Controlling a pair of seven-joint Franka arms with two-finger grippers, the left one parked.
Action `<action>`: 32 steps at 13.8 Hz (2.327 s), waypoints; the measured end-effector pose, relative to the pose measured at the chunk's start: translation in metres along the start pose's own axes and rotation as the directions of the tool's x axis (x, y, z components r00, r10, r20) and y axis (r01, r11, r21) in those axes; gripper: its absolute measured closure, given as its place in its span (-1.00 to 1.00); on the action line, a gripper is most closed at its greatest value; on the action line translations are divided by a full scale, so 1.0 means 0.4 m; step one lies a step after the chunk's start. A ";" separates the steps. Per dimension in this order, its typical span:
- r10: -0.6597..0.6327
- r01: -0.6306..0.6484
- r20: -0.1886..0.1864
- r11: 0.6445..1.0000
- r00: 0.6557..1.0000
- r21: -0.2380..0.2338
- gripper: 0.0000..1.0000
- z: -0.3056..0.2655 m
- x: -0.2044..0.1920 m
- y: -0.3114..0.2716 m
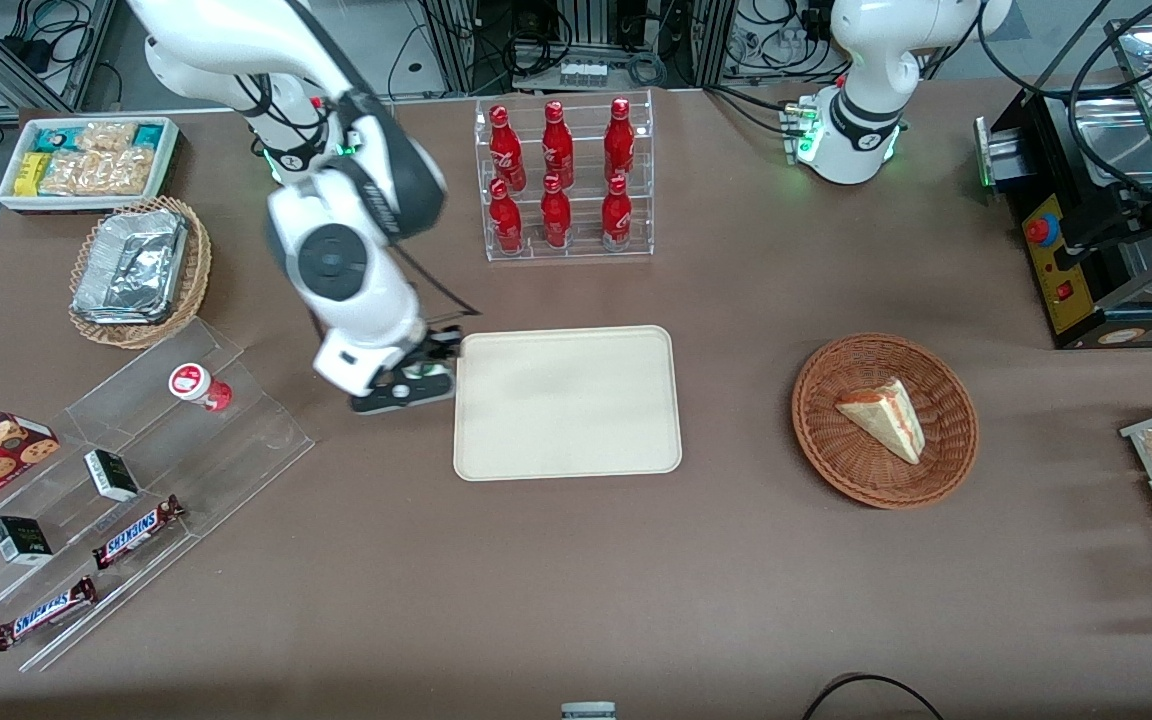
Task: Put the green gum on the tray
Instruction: 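Lift the gum tub with the right gripper and carry it over the cream tray, then lower the held gum tub onto the tray center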
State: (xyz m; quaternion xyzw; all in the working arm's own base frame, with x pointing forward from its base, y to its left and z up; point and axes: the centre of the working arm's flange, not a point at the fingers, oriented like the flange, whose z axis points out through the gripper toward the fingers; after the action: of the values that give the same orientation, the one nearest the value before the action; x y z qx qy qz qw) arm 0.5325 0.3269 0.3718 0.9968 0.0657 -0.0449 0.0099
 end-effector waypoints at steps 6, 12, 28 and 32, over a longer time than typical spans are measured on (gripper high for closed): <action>0.139 -0.139 0.011 0.987 0.990 0.074 -0.18 0.069 0.035 -0.169; 0.183 -0.180 -0.018 0.979 0.983 0.091 -0.18 0.167 0.030 -0.320; 0.184 -0.180 -0.040 0.981 0.982 0.075 -0.18 0.317 0.058 -0.373; 0.181 -0.178 -0.040 0.982 0.983 0.067 -0.47 0.327 0.059 -0.371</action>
State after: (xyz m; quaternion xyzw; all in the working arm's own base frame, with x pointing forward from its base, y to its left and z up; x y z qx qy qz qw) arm 0.5247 0.4736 0.2374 0.9992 -0.0259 -0.0231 -0.0193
